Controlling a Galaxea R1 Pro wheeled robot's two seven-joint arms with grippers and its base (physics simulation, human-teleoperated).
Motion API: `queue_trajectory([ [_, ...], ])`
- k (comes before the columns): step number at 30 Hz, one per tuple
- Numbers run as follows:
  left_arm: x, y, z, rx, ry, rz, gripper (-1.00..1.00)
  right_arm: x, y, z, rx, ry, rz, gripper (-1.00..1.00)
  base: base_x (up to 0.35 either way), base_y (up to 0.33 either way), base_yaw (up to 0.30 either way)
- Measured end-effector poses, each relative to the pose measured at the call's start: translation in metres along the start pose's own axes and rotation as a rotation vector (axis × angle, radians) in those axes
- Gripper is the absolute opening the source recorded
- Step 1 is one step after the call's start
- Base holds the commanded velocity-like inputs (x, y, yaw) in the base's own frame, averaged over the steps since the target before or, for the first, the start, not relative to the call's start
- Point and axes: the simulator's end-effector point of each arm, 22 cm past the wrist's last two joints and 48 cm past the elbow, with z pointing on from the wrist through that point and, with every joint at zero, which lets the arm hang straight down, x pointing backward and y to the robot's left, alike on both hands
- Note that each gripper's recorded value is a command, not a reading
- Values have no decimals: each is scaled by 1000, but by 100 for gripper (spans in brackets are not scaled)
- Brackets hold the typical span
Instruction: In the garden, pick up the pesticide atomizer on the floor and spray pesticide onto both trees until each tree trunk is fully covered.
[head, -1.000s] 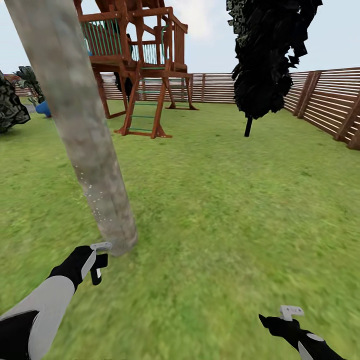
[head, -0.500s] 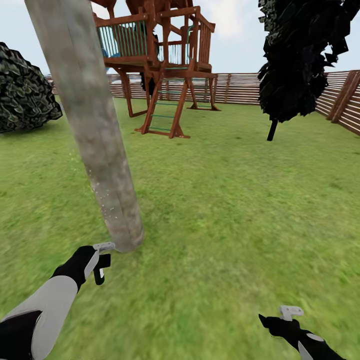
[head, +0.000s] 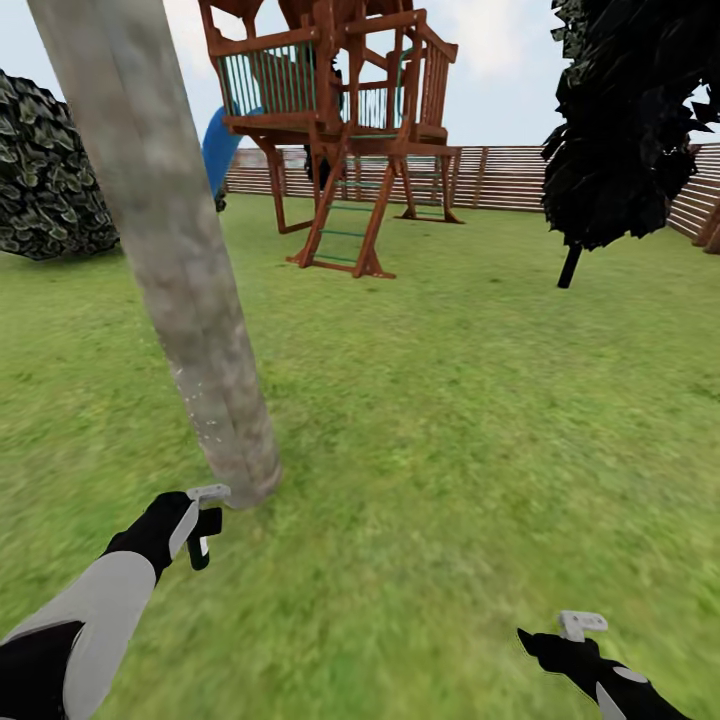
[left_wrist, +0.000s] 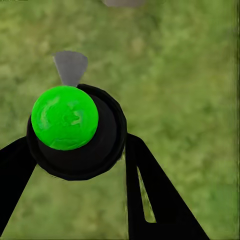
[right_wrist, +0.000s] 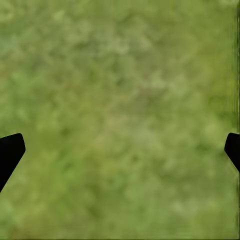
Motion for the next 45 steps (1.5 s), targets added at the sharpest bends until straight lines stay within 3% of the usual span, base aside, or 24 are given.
queue_trajectory([
  [9, 0, 0, 0, 1, 0, -1, -100, 0, 0, 0, 0, 0, 0, 100, 141, -307, 30],
  [30, 0, 1, 0, 0, 0, 0, -100, 0, 0, 0, 0, 0, 0, 100, 141, -307, 267],
  [33, 18, -4, 6, 8, 25, -1, -100, -1, -1, 0, 1, -2, -1, 100, 163, -299, 272],
  [35, 20, -4, 10, 8, 4, 1, -100, -1, -1, 0, 2, -3, -1, 100, 199, -274, 272],
  [40, 37, -6, 16, 15, 23, 4, -100, -1, -3, 0, 4, -3, -2, 100, 126, -104, 272],
  [45, 16, 2, 10, 8, -11, 5, -100, -1, -3, 0, 3, -3, -2, 100, 3, -2, 244],
])
